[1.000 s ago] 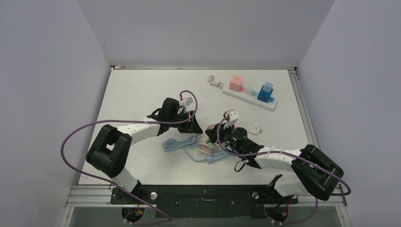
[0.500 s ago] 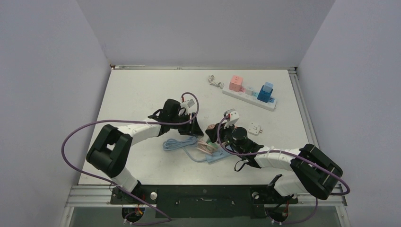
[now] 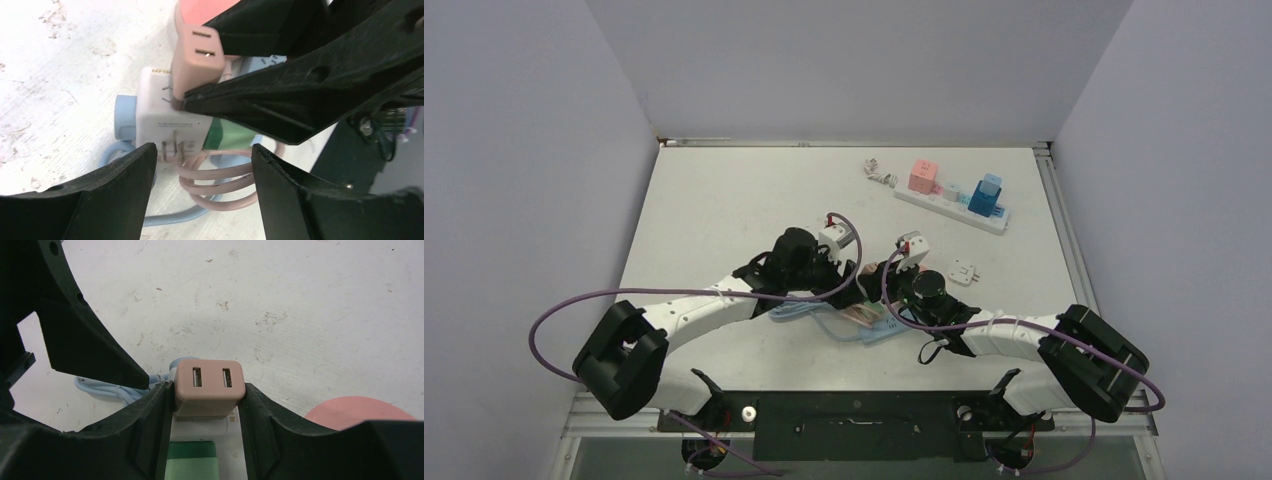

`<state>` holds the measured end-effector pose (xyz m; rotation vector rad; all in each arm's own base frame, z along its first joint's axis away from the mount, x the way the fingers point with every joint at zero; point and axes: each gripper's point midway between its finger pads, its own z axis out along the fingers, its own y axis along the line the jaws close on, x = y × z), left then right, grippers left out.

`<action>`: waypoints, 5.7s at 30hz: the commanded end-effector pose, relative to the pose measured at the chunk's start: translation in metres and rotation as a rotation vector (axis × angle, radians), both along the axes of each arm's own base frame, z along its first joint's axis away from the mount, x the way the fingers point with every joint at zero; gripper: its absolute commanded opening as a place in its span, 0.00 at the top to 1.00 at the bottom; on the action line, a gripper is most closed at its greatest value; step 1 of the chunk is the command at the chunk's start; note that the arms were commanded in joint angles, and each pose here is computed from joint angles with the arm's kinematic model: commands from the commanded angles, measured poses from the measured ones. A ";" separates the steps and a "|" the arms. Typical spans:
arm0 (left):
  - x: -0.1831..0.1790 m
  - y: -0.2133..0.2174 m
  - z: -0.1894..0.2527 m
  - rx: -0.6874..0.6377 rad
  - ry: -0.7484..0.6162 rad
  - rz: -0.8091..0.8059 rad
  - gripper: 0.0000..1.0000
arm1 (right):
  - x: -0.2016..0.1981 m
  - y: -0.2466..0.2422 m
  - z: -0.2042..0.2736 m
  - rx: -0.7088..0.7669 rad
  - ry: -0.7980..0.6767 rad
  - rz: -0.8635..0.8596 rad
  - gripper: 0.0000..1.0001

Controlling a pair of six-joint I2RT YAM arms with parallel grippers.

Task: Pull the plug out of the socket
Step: Remove the plug from the socket, then place the plug at the center of the board, then remove the plug from the socket.

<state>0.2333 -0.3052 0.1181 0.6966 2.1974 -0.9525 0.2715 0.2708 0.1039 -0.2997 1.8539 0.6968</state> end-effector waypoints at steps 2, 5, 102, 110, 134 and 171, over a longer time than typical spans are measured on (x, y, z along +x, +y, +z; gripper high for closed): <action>0.011 -0.001 0.010 -0.053 -0.236 -0.016 0.31 | 0.000 0.007 0.025 0.043 -0.063 0.026 0.95; 0.011 -0.003 0.017 -0.058 -0.363 -0.011 0.29 | -0.001 0.007 0.029 0.054 -0.067 0.031 0.95; 0.060 0.006 0.000 0.051 -0.217 0.222 1.00 | 0.008 -0.209 -0.019 -0.102 0.500 -0.550 0.95; 0.060 0.011 0.020 0.005 -0.218 0.259 1.00 | -0.008 -0.229 -0.046 -0.137 0.645 -0.630 0.92; 0.052 0.030 0.095 -0.182 -0.424 0.313 1.00 | 0.022 -0.225 -0.018 -0.095 0.506 -0.594 0.02; 0.075 0.052 0.098 -0.212 -0.397 0.400 1.00 | -0.003 0.041 0.036 0.123 0.256 0.232 0.17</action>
